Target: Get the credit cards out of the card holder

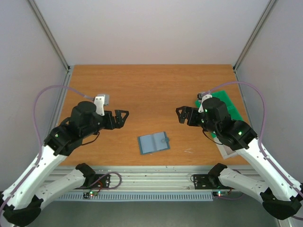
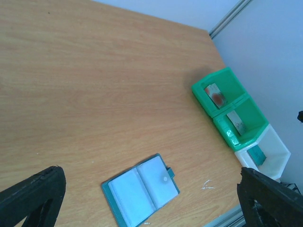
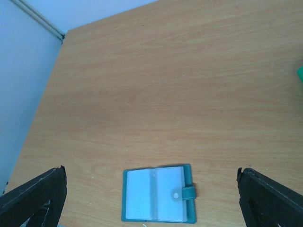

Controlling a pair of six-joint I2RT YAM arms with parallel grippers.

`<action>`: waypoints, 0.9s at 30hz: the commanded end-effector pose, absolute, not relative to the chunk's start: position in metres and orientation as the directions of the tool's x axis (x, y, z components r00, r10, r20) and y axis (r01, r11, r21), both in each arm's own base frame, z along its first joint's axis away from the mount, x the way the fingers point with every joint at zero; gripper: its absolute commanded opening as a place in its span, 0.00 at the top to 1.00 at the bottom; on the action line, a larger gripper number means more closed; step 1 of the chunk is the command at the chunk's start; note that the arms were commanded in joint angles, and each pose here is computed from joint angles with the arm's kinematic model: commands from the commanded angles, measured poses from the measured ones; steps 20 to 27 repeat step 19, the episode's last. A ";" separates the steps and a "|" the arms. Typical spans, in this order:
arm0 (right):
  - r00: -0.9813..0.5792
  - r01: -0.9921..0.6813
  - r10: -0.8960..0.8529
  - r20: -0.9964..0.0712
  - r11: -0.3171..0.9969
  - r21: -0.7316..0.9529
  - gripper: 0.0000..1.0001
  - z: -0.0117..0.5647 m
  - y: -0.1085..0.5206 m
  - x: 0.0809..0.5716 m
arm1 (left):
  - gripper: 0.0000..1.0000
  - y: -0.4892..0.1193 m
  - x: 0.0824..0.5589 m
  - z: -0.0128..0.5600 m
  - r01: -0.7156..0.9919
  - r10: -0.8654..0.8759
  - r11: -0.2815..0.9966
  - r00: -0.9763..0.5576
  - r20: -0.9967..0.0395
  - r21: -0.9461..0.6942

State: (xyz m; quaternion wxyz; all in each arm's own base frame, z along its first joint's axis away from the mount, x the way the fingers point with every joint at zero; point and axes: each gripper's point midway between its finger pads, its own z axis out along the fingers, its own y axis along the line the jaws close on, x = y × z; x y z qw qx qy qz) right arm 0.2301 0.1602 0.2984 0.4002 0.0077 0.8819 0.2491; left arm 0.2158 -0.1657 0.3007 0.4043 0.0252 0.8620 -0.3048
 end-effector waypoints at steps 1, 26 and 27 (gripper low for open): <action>-0.668 -0.205 0.188 -0.720 0.884 0.421 0.02 0.308 0.154 0.223 | 0.01 -0.153 0.208 0.315 0.331 -0.185 0.824 -0.609 -0.772 -0.459; -0.689 -0.212 0.188 -0.700 0.871 0.443 0.02 0.302 0.162 0.224 | 0.01 -0.146 0.214 0.305 0.290 -0.207 0.847 -0.593 -0.779 -0.446; -0.689 -0.212 0.188 -0.700 0.871 0.443 0.02 0.302 0.162 0.224 | 0.01 -0.146 0.214 0.305 0.290 -0.207 0.847 -0.593 -0.779 -0.446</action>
